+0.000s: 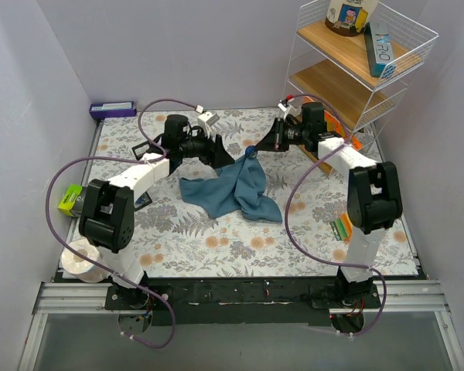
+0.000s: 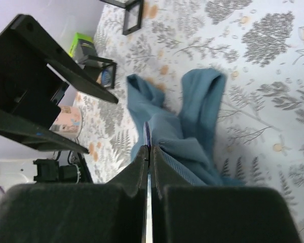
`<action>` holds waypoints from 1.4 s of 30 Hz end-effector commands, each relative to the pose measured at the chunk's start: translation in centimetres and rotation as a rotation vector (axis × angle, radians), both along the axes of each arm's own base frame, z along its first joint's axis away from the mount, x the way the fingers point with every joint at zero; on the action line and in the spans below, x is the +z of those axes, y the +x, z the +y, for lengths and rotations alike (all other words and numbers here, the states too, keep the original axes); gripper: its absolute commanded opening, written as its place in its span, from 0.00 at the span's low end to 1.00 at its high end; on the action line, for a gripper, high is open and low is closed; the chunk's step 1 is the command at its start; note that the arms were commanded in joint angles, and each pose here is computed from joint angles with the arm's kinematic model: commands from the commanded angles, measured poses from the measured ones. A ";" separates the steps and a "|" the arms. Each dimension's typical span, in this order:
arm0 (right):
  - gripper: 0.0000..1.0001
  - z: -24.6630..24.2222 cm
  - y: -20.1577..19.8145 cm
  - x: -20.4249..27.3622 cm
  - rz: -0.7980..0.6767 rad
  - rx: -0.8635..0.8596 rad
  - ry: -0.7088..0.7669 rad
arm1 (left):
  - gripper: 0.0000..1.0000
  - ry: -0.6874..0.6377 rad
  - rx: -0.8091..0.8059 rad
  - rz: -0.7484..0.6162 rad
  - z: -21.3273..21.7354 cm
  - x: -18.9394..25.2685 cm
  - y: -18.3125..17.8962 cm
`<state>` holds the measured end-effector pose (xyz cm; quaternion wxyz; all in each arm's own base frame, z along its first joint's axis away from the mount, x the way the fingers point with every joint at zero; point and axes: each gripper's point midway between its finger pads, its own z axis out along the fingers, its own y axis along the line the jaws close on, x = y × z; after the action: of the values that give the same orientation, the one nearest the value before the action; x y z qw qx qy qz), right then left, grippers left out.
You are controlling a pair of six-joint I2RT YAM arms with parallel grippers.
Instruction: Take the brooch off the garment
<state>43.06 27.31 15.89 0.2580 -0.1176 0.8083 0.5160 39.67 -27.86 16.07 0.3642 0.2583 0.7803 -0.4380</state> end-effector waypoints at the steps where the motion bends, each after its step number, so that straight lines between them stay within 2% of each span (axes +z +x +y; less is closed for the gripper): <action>1: 0.01 -1.3 -3.7 1.2 0.106 -0.054 -0.040 | 0.63 0.114 -0.133 -0.310 -0.4 3.0 -2.1; 4: 0.01 -1.7 -4.8 1.4 0.141 -0.080 -0.039 | 0.64 0.228 -0.213 -0.476 -2.0 2.9 -3.2; 5: 0.01 -1.8 -5.0 1.6 0.148 -0.089 -0.034 | 0.64 0.258 -0.247 -0.593 -2.5 3.4 -3.2; 6: 0.01 -1.8 -5.2 1.6 0.162 -0.085 -0.025 | 0.65 0.272 -0.289 -0.641 -3.2 2.3 -4.8; 8: 0.01 -1.7 -5.4 1.2 0.198 -0.089 0.002 | 0.67 0.281 -0.281 -0.837 -3.6 4.3 -5.2; 10: 0.01 -1.7 -5.4 0.7 0.219 -0.094 0.010 | 0.67 0.332 -0.321 -0.930 -4.4 3.7 -6.0; 19: 0.01 -1.8 -5.1 1.0 0.270 -0.117 0.056 | 0.66 0.437 -0.272 -1.091 -7.2 3.7 -4.7; 27: 0.01 -2.0 -5.5 0.8 0.301 -0.112 0.074 | 0.61 0.491 -0.278 -1.113 -9.7 2.2 -3.4; 30: 0.01 -2.2 -5.5 0.5 0.313 -0.111 0.078 | 0.51 0.498 -0.264 -1.115 -10.4 2.4 -2.6; 31: 0.01 -2.4 -5.6 0.4 0.319 -0.114 0.079 | 0.44 0.506 -0.268 -1.107 -10.6 2.1 -2.5; 35: 0.01 -2.8 -5.5 0.6 0.311 -0.117 0.085 | 0.32 0.522 -0.266 -1.090 -10.5 2.3 -2.3; 37: 0.01 -3.0 -5.4 0.7 0.307 -0.123 0.086 | 0.29 0.525 -0.270 -1.079 -10.5 2.3 -2.4; 41: 0.01 -3.1 -5.2 1.1 0.288 -0.128 0.083 | 0.11 0.514 -0.287 -1.022 -10.4 2.0 -3.0; 42: 0.01 -3.2 -5.1 1.0 0.280 -0.129 0.076 | 0.03 0.507 -0.288 -1.002 -10.4 1.8 -3.1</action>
<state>38.07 24.08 15.52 0.1682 0.0386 0.8319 0.5274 36.76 -37.97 16.05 0.5520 0.6278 0.5412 -0.0913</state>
